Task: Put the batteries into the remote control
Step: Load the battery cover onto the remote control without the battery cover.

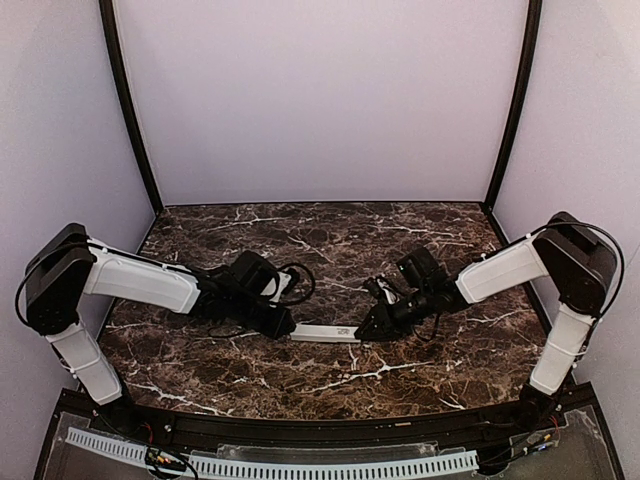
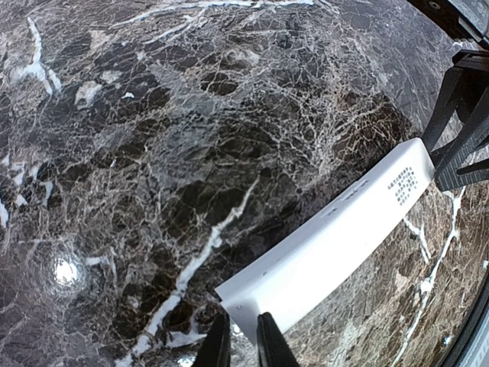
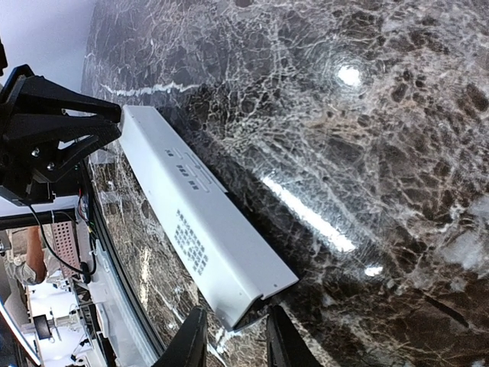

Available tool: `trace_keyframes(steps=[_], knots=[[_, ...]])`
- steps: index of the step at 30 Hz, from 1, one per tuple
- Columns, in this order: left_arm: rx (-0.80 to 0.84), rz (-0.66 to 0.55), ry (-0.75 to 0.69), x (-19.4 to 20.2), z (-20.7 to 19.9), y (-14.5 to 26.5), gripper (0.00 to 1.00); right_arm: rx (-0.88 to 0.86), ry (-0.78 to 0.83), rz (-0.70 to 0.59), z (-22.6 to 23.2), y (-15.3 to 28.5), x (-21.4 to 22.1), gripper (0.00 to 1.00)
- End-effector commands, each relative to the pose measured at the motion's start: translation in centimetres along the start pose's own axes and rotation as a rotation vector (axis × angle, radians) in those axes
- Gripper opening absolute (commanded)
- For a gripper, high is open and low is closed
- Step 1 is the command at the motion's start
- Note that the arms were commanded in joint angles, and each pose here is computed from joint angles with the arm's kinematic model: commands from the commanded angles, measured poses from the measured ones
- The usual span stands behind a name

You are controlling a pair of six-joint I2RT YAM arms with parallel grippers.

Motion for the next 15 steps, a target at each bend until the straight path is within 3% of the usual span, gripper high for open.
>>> trace_keyframes(steps=[1,15], knots=[[-0.001,0.037,-0.019,0.48,-0.23,-0.23,0.12,-0.001,0.008,-0.009,0.29,-0.37,-0.60,0.25],[0.021,0.090,-0.017,1.37,-0.55,-1.05,0.08,-0.019,0.007,-0.014,0.48,-0.54,-0.84,0.22]])
Point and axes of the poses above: each gripper's point midway between its finger pads, its own y axis back along the fingers, its own z axis along the line the jaws close on, x = y × z, the point moved 2 cm from there along y, back along the fingers, and after that the axes turned 2 degrees about -y, right-handed, at the moved point
